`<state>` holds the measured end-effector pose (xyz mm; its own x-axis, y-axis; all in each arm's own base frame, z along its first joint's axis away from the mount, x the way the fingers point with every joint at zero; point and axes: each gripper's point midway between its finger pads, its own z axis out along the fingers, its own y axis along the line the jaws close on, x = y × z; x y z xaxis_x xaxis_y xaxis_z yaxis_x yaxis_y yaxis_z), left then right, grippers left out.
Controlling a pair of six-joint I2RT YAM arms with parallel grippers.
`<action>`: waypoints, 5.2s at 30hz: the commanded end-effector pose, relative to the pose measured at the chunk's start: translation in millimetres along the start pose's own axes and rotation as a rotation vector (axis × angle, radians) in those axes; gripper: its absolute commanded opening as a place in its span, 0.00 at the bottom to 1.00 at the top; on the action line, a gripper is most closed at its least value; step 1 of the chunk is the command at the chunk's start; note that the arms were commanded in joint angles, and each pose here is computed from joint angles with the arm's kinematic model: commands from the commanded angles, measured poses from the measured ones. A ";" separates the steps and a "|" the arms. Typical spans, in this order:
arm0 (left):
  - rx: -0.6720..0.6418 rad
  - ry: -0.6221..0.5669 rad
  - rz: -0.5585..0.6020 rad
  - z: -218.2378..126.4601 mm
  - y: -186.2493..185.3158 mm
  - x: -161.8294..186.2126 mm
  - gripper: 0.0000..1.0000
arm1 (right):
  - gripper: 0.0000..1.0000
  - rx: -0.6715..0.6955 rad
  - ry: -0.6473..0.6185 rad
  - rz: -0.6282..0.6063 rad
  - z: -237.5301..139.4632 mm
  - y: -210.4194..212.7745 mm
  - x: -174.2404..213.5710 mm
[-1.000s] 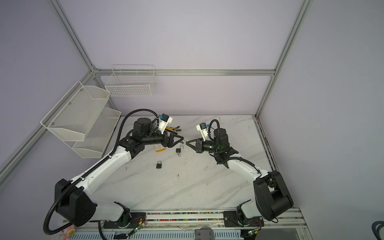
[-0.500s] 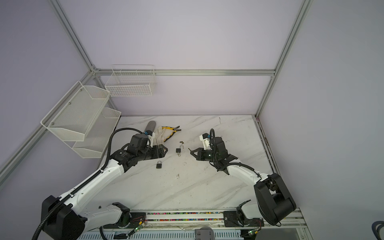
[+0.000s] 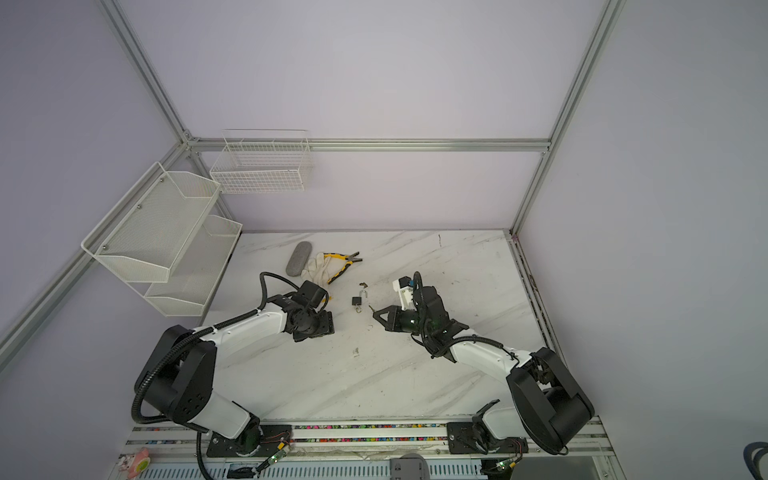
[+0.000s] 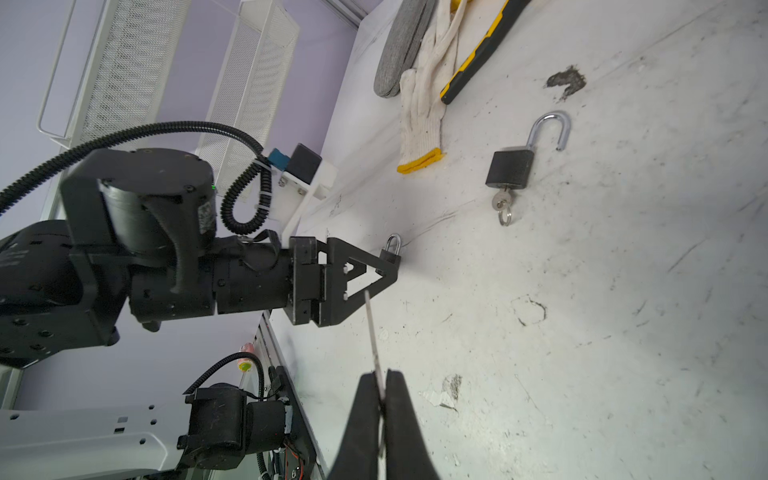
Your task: Unlock with the key
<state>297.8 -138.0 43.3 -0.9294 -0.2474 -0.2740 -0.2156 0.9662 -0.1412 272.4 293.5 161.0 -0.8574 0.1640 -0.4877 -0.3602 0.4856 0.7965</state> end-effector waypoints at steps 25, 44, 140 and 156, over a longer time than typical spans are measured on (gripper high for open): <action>-0.065 0.028 0.019 28.7 -3.6 -9.3 0.56 | 0.00 -0.032 -0.025 0.027 10.5 1.1 -7.9; -0.101 0.095 0.038 38.5 -4.9 10.9 0.39 | 0.00 -0.049 -0.016 0.038 16.8 1.9 -9.5; 0.534 -0.394 -0.395 -153.4 -109.6 -71.3 0.00 | 0.00 0.083 -0.329 0.016 69.8 53.3 7.3; 0.493 -0.383 -0.311 -153.1 -115.6 -68.7 0.00 | 0.00 0.066 -0.286 -0.012 81.9 60.1 10.4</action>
<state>333.0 -203.2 179.2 -0.6552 -0.6268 -0.4216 -0.3072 0.7310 -0.6093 272.1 384.8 164.9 -0.7118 0.3972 -0.5792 -0.3077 0.5649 0.7656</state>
